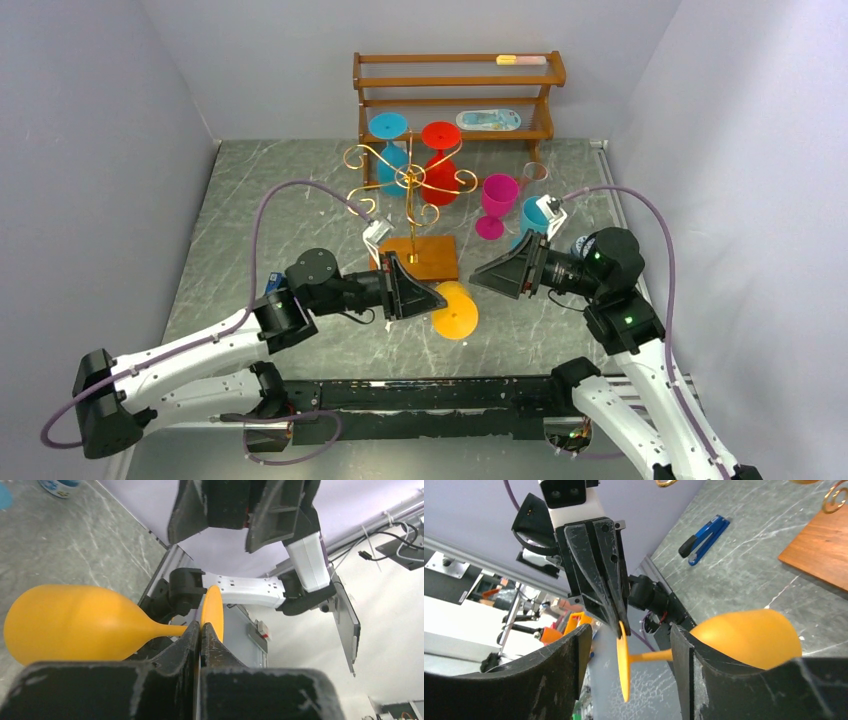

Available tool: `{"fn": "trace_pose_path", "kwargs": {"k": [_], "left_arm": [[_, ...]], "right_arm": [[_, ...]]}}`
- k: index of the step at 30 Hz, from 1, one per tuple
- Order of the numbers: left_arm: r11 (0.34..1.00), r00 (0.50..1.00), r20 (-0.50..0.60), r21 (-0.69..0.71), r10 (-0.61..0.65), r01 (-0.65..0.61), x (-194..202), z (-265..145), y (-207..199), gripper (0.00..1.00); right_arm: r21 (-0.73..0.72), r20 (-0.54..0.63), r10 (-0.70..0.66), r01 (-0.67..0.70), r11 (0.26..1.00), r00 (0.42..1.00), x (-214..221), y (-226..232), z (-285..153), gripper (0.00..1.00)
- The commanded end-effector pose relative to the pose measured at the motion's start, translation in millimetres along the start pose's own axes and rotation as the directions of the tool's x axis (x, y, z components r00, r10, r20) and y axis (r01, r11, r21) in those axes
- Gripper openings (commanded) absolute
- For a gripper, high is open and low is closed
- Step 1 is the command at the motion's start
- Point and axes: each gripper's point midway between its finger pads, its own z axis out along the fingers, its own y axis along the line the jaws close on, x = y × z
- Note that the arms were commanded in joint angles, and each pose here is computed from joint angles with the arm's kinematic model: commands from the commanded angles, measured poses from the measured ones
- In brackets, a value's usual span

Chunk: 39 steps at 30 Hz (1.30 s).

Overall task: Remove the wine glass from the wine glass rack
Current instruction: Place the wine glass at the center of the board.

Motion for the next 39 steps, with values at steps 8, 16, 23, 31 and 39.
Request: {"fn": "trace_pose_path", "kwargs": {"k": [8, 16, 23, 31, 39], "left_arm": [[0.998, 0.984, 0.164, -0.012, 0.061, -0.060, -37, 3, -23, 0.05], [0.993, 0.977, 0.207, -0.116, 0.045, -0.021, -41, -10, -5, 0.05], [0.983, 0.979, 0.192, -0.182, 0.072, -0.037, -41, -20, 0, 0.05], [0.983, 0.982, 0.173, -0.176, 0.077, -0.046, -39, -17, 0, 0.05], [0.984, 0.987, 0.152, -0.176, 0.058, -0.031, -36, -10, 1, 0.09]], "right_arm": [[-0.092, -0.188, -0.039, 0.022, 0.996, 0.981, 31, 16, 5, 0.54], [-0.128, -0.222, -0.042, 0.013, 0.992, 0.974, 50, 20, 29, 0.30], [-0.019, -0.150, -0.034, 0.032, 0.999, 0.988, 42, -2, 36, 0.26], [-0.075, -0.110, 0.008, -0.016, 0.997, 0.994, 41, 5, 37, 0.13], [0.010, -0.012, 0.014, -0.014, 1.000, 1.000, 28, -4, 33, 0.00]]}}
